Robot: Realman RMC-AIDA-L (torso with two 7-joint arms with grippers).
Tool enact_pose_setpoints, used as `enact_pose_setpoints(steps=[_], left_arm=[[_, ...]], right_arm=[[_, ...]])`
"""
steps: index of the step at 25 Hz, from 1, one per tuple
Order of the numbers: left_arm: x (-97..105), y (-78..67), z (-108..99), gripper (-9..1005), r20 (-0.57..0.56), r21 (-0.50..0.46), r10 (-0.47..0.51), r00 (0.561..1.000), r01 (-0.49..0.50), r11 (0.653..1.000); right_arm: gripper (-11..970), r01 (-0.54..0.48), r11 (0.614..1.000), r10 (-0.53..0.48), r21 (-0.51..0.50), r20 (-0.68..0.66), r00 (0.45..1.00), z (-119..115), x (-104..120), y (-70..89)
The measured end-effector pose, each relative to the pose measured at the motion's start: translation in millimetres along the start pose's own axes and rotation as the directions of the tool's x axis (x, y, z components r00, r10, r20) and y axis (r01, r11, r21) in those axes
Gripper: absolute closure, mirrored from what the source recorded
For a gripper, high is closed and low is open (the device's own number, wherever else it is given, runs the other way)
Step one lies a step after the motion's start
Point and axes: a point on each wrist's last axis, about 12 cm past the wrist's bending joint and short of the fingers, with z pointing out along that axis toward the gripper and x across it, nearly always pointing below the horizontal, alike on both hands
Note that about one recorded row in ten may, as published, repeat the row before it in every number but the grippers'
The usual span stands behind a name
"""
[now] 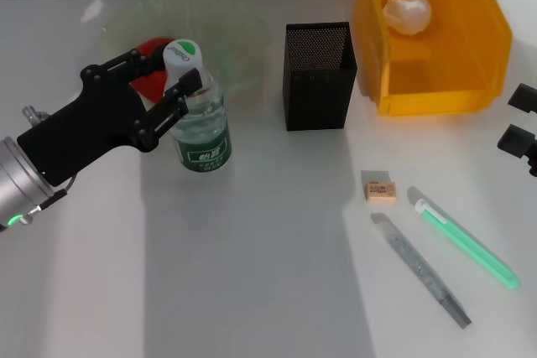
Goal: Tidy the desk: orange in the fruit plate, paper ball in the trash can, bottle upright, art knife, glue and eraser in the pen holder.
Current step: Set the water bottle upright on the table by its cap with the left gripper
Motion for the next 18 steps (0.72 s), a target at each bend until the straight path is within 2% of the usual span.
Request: enact_pose_setpoints(steps=[5, 15, 18], left_arm=[[5.3, -5.5, -3.0, 555, 0.004, -0.003, 0.042, 0.999, -0.042, 0.999], [5.7, -5.4, -6.8, 547, 0.047, -0.046, 0.017, 0.999, -0.015, 0.999], [5.3, -4.7, -7.7, 411, 0.05, -0.051, 0.018, 0.999, -0.015, 0.999]], right_arm=[[110, 0.003, 1.0, -0.003, -0.003, 0.002, 1.0, 2.4, -0.8, -0.8], [110, 0.004, 1.0, -0.004, -0.007, 0.004, 1.0, 4.0, -1.3, -1.1], [110, 0.004, 1.0, -0.004, -0.007, 0.004, 1.0, 4.1, -1.3, -1.1]])
